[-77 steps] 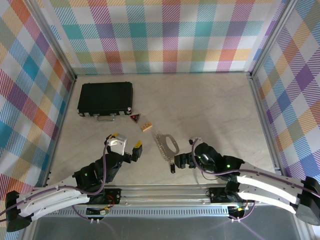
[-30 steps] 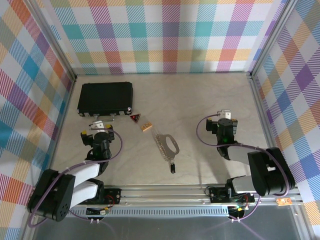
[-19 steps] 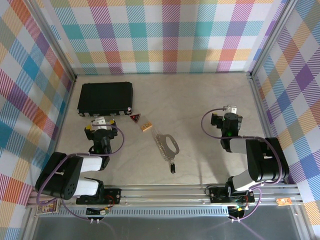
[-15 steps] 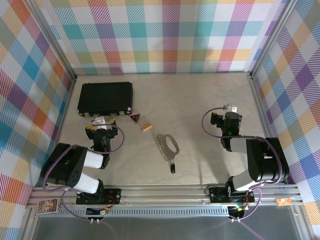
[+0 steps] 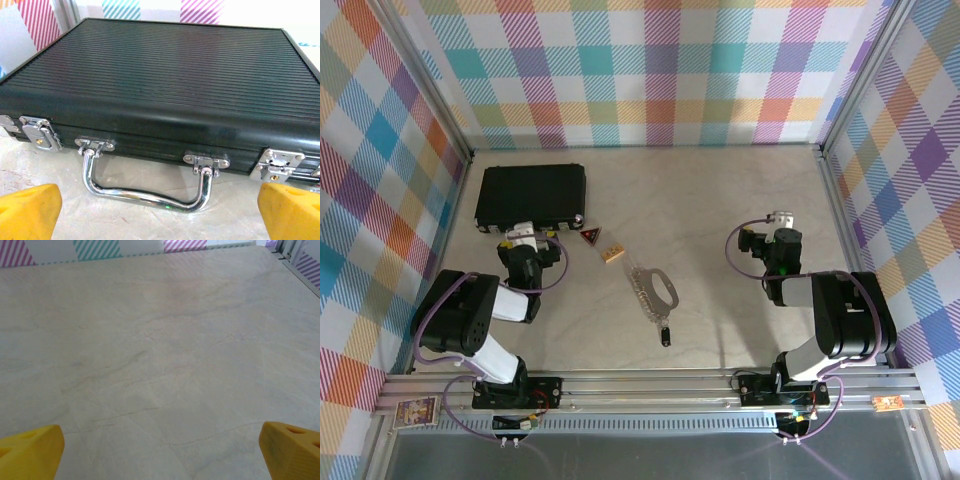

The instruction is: Put the keys on the keyring

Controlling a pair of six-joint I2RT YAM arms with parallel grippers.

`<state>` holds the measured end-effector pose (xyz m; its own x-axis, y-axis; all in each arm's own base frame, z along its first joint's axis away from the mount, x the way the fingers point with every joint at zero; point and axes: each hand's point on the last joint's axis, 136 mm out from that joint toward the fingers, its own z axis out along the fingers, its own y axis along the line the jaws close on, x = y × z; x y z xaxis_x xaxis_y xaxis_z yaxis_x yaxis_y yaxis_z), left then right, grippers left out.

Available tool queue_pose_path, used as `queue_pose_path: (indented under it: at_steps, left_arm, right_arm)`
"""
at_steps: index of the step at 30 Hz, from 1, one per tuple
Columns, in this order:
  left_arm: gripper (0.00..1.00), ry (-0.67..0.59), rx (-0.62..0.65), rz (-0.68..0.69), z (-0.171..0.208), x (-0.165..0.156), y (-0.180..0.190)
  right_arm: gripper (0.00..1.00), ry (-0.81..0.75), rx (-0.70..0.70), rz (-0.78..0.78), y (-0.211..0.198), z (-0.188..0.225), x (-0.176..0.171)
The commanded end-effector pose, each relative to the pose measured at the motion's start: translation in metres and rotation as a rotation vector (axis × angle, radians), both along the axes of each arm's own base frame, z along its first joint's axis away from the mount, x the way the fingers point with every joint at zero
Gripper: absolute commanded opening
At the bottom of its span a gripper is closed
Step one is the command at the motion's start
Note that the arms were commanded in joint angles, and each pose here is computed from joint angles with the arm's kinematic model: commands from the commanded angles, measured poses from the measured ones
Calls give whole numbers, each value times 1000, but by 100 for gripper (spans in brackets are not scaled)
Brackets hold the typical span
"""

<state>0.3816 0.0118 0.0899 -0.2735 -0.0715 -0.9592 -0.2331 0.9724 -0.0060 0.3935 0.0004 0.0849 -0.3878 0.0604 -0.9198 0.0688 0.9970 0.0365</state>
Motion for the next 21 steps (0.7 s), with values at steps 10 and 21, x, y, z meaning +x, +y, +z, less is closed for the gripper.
queue_pose_path:
  at_steps: [10,21]
  left_arm:
    - [100,55,-29,-10,-4,12,0]
    - [100,53,-30,-11,-4,12,0]
  right_arm:
    - [99,-48,16,8,0,8,3]
    - [99,-48,16,9,0,8,2]
